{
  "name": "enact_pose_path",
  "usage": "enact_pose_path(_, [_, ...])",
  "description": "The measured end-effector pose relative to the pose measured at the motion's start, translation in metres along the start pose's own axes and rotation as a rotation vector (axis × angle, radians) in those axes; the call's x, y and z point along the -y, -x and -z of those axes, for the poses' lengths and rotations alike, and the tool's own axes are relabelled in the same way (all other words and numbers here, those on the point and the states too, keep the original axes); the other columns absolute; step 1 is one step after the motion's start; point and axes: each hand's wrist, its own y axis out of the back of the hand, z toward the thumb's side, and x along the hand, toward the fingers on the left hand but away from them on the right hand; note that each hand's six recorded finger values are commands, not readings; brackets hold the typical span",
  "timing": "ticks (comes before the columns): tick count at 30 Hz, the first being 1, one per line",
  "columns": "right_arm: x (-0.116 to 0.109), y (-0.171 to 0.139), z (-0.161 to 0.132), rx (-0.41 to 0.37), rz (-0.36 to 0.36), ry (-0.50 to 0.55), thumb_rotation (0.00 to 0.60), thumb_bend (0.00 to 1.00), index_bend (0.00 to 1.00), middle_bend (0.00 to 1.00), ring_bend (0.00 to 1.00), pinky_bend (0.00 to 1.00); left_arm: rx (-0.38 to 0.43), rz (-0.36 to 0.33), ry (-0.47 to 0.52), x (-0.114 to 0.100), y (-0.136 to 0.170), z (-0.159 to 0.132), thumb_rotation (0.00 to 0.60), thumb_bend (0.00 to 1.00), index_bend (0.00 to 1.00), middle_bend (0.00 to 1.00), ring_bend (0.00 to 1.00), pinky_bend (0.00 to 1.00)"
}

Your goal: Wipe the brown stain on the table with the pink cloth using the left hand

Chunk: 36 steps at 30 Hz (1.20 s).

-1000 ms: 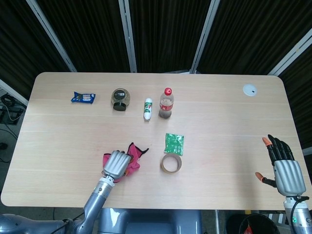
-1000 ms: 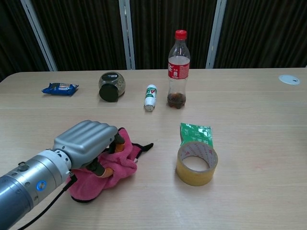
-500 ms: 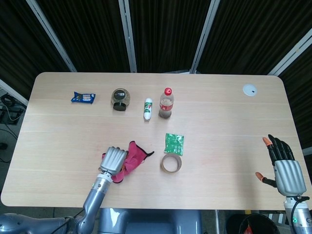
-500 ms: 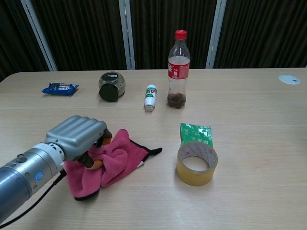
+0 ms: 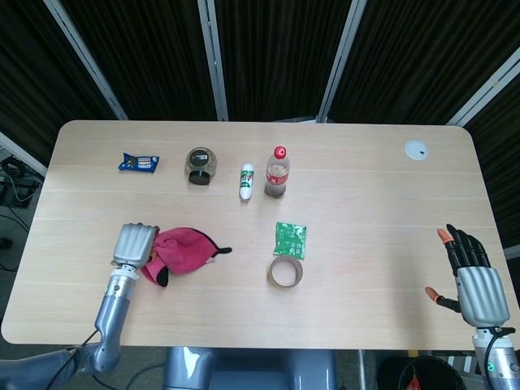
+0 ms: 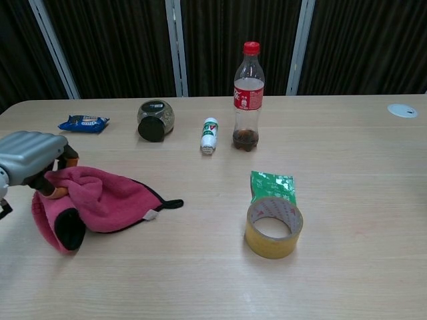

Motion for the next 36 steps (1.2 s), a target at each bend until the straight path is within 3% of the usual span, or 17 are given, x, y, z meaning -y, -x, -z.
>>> enact_pose_path(7, [0.0,0.0,0.0,0.004,0.0,0.003,0.6,0.0,0.01,0.0,0.0,0.08,-0.098,-0.041,0.06,-0.022,-0.008,0.051,0.6,0.63,0.82,0.58,0.5,0.56])
enact_pose_path(11, [0.0,0.0,0.001,0.011,0.001,0.008,0.6,0.0,0.01,0.0,0.0,0.08,-0.127,-0.09,0.109,-0.043,-0.014,0.064,0.6,0.63,0.8,0.56,0.49,0.55])
enact_pose_path(16, [0.0,0.001,0.0,0.011,-0.002,0.008,0.6,0.0,0.01,0.0,0.0,0.08,-0.14,-0.14,0.144,-0.068,-0.02,0.07,0.6,0.55,0.71,0.48,0.43,0.52])
enact_pose_path(20, [0.0,0.001,0.001,0.016,-0.002,0.015,0.6,0.0,0.01,0.0,0.0,0.08,-0.142,-0.147,0.153,-0.075,-0.022,0.072,0.6,0.43,0.59,0.28,0.26,0.42])
enact_pose_path(21, [0.0,0.001,0.001,0.017,-0.003,0.016,0.6,0.0,0.01,0.0,0.0,0.08,-0.14,-0.149,0.154,-0.075,-0.023,0.072,0.6,0.38,0.52,0.18,0.17,0.32])
enact_pose_path(24, [0.0,0.002,0.001,0.014,-0.004,0.014,0.6,0.0,0.01,0.0,0.0,0.08,-0.13,-0.138,0.15,-0.073,-0.022,0.072,0.6,0.22,0.3,0.01,0.01,0.1])
enact_pose_path(26, [0.0,0.002,0.001,0.012,-0.004,0.012,0.6,0.0,0.01,0.0,0.0,0.08,-0.123,-0.119,0.145,-0.07,-0.022,0.072,0.6,0.15,0.19,0.0,0.0,0.05])
enact_pose_path(30, [0.0,0.002,0.001,0.011,-0.003,0.008,0.6,0.0,0.01,0.0,0.0,0.08,-0.115,-0.096,0.158,-0.066,-0.021,0.07,0.6,0.06,0.07,0.0,0.0,0.01])
enact_pose_path(36, [0.001,0.001,0.001,0.012,-0.006,0.008,0.6,0.0,0.01,0.0,0.0,0.08,-0.104,-0.1,0.171,-0.07,-0.016,0.07,0.6,0.04,0.04,0.0,0.0,0.0])
